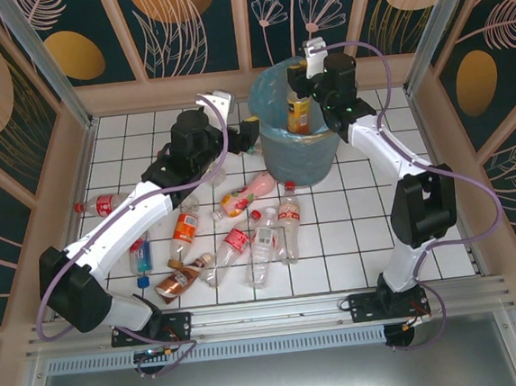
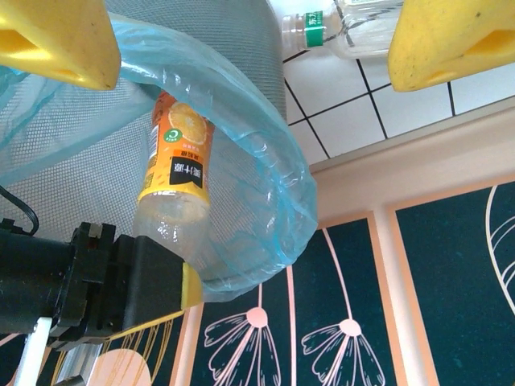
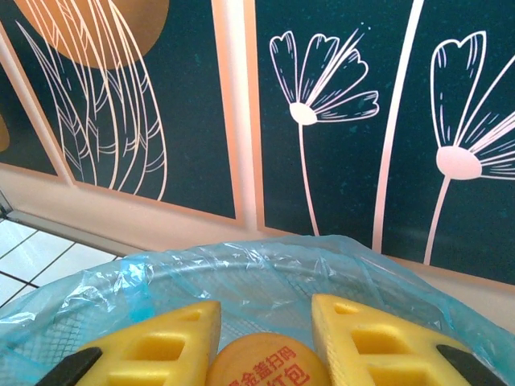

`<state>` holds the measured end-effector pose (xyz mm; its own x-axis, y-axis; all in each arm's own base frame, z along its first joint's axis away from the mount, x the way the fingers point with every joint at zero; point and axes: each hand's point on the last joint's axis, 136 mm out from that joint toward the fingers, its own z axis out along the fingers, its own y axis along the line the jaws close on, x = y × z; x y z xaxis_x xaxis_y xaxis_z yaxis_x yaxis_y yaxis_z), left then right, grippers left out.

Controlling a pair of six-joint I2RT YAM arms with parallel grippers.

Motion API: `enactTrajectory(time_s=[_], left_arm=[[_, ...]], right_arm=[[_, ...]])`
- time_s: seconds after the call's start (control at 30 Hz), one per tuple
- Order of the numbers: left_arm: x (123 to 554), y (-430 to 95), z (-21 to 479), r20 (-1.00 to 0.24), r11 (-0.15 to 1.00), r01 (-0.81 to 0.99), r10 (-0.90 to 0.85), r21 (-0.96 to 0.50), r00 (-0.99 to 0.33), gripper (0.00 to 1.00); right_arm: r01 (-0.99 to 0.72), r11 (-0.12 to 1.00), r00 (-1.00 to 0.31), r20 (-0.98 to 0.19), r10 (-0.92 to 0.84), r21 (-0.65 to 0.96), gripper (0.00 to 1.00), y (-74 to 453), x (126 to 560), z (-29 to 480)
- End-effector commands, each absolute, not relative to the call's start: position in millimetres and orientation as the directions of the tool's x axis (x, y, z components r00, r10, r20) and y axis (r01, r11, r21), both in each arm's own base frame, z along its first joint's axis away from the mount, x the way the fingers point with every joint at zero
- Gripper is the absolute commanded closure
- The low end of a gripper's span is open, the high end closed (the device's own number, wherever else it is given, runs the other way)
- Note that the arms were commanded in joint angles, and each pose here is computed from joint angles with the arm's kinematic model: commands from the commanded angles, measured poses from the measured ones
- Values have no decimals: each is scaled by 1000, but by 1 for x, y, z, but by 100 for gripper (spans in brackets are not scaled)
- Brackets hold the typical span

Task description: Put the plastic bottles in the bin

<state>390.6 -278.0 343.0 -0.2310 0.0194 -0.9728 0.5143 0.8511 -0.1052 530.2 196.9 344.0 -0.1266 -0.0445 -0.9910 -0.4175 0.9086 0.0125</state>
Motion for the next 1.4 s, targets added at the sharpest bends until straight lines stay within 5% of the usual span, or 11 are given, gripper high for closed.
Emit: enactTrajectory(time_s=[0.0, 0.1, 0.17, 0.83, 1.1, 1.37], left_arm=[[384, -274, 365, -987, 846, 526, -4, -88, -159, 13], [383, -273, 365, -988, 848, 524, -2, -85, -157, 13], [382, -273, 366, -988, 846, 526, -5, -87, -154, 13], [378, -266, 377, -991, 852, 517, -18, -86, -136, 13], [364, -250, 398, -988, 866, 487, -53, -118, -145, 13], [322, -231, 354, -945, 850, 502, 11, -163, -326, 13]], right_arm=[[-434, 901, -52, -998, -23, 1, 71, 202, 532, 362], [-414, 910, -61, -998, -23, 5, 69, 199, 535, 364], [-411, 912, -64, -998, -20, 8, 55, 199, 535, 367], [-461, 887, -73, -997, -19, 17, 54, 228, 514, 429], [-482, 859, -184, -979, 92, 171, 54, 235, 462, 477], [-509, 808, -416, -907, 70, 296, 54, 247, 374, 418]])
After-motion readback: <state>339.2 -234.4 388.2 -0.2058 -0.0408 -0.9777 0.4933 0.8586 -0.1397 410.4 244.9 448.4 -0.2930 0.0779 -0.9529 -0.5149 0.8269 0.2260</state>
